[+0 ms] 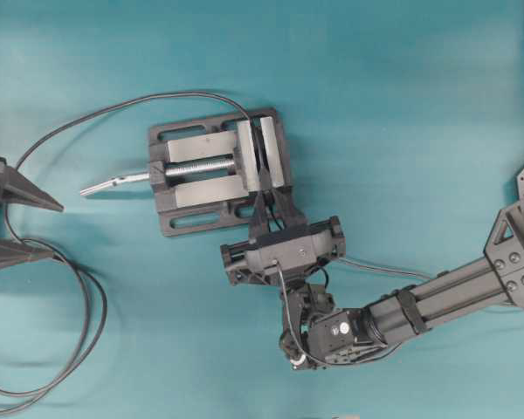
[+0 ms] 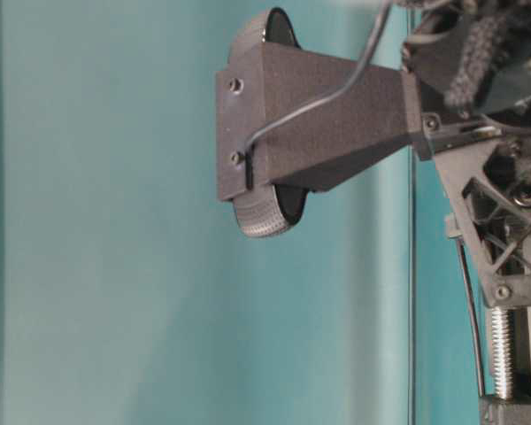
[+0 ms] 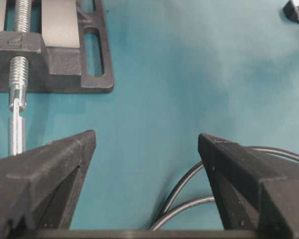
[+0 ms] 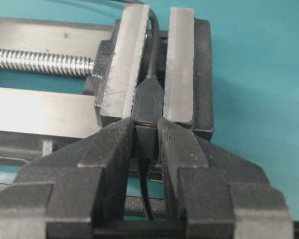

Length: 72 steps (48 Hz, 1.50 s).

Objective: Insert the USB cable into the fixed female connector.
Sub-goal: 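Push the plug forward into the port with the right gripper, then open the right gripper and pull it back from the plug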

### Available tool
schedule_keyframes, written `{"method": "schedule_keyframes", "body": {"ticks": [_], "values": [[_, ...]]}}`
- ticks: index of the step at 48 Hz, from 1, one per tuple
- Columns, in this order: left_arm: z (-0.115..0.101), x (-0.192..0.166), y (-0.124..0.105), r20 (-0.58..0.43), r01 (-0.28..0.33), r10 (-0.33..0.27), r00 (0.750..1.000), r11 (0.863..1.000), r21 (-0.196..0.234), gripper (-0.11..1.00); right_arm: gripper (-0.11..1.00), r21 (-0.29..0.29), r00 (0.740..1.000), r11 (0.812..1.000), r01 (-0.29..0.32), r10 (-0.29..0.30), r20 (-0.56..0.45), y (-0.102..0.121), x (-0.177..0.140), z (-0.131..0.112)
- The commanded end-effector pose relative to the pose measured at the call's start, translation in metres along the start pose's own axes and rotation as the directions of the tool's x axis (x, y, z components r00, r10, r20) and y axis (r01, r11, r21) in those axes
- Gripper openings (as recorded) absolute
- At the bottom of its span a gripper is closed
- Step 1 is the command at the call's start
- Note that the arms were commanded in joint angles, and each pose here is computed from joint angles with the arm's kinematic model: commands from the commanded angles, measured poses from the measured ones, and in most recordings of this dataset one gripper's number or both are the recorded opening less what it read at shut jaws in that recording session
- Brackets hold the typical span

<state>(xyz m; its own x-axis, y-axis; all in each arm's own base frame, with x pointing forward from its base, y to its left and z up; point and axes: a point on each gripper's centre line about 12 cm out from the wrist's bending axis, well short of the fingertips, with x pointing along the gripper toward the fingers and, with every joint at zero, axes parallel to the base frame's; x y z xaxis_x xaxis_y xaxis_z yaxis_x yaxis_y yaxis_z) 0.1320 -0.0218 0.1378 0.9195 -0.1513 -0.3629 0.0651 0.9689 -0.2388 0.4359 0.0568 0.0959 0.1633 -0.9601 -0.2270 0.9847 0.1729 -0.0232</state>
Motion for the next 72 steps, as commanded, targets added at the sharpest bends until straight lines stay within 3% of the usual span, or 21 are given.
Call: {"method": "schedule_keyframes", "body": {"ticks": [1, 36, 57, 72], "values": [[0.005, 0.001, -0.002, 0.011, 0.006, -0.005, 1.000, 1.000, -0.008, 0.99, 0.19, 0.066, 0.988, 0.986, 0.154, -0.154, 0.007, -0.007, 0.079, 0.030], [0.005, 0.001, -0.002, 0.011, 0.006, -0.005, 1.000, 1.000, -0.008, 0.99, 0.19, 0.093, 0.999, 0.996, 0.006, -0.001, -0.054, 0.008, 0.036, 0.028], [0.005, 0.001, -0.002, 0.013, 0.006, -0.006, 1.000, 1.000, -0.008, 0.99, 0.27, 0.097, 0.996, 0.995, -0.012, 0.020, -0.082, 0.008, 0.019, 0.026], [0.005, 0.001, -0.002, 0.011, 0.006, -0.005, 1.000, 1.000, -0.008, 0.99, 0.27, 0.102, 0.992, 0.992, -0.070, 0.080, -0.094, 0.012, -0.010, 0.026]]}}
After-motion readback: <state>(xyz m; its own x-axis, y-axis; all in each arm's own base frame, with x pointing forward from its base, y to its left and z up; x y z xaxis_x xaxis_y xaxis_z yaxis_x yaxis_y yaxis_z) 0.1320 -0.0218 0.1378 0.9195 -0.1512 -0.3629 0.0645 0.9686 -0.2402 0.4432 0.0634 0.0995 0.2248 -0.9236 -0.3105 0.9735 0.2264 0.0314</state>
